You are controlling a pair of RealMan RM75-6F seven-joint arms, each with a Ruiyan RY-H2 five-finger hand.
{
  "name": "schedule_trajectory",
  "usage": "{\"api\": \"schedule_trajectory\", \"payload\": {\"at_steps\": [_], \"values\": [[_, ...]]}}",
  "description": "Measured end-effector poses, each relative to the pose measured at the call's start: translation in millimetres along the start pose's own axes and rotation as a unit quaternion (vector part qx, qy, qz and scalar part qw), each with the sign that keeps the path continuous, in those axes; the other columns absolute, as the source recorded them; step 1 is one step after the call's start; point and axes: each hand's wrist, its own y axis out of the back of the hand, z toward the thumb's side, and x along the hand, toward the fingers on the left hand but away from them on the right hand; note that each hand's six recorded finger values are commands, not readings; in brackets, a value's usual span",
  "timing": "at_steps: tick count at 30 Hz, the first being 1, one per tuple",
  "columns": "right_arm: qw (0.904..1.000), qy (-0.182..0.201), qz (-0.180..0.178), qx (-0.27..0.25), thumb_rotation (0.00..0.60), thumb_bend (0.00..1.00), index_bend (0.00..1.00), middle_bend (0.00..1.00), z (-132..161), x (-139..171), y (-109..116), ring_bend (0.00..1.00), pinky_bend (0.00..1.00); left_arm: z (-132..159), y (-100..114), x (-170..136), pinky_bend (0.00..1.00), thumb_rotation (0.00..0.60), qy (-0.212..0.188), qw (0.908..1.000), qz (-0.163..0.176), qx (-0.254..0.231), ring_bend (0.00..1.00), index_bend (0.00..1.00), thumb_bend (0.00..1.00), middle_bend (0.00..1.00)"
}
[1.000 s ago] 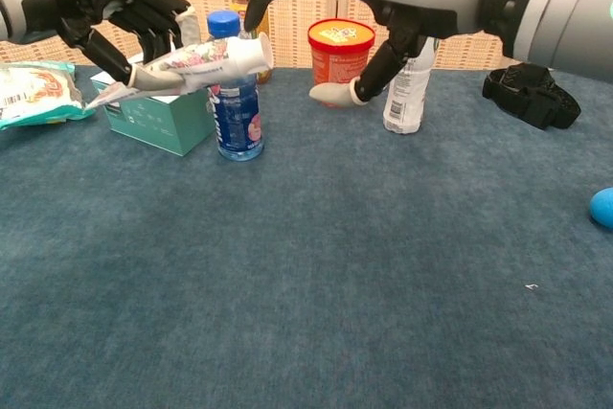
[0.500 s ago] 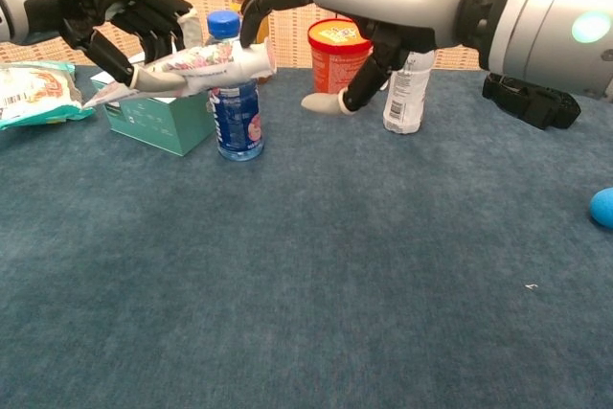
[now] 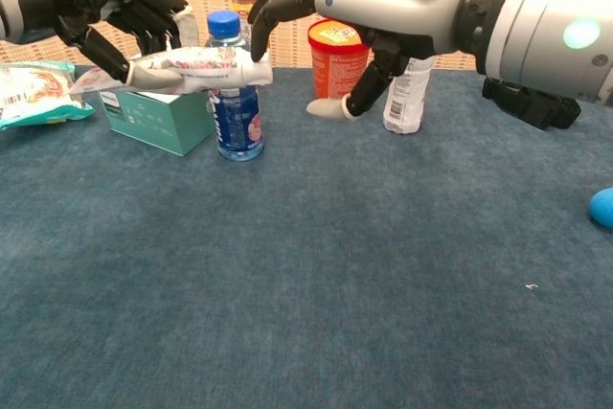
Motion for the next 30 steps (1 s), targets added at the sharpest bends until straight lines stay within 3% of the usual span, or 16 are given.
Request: {"api": "schedule_trajectory", "payload": {"at_steps": [30], "values": [[0.9997, -0.015, 0.021, 0.004, 0.600, 0.26, 0.30, 0.12, -9.0, -1.0, -14.5, 0.00, 0.03, -8.3, 8.2, -1.2, 0.50, 0.600, 0.001, 0.9988, -0.007, -0.048, 0.60, 0.74, 0.48, 0.75]]}}
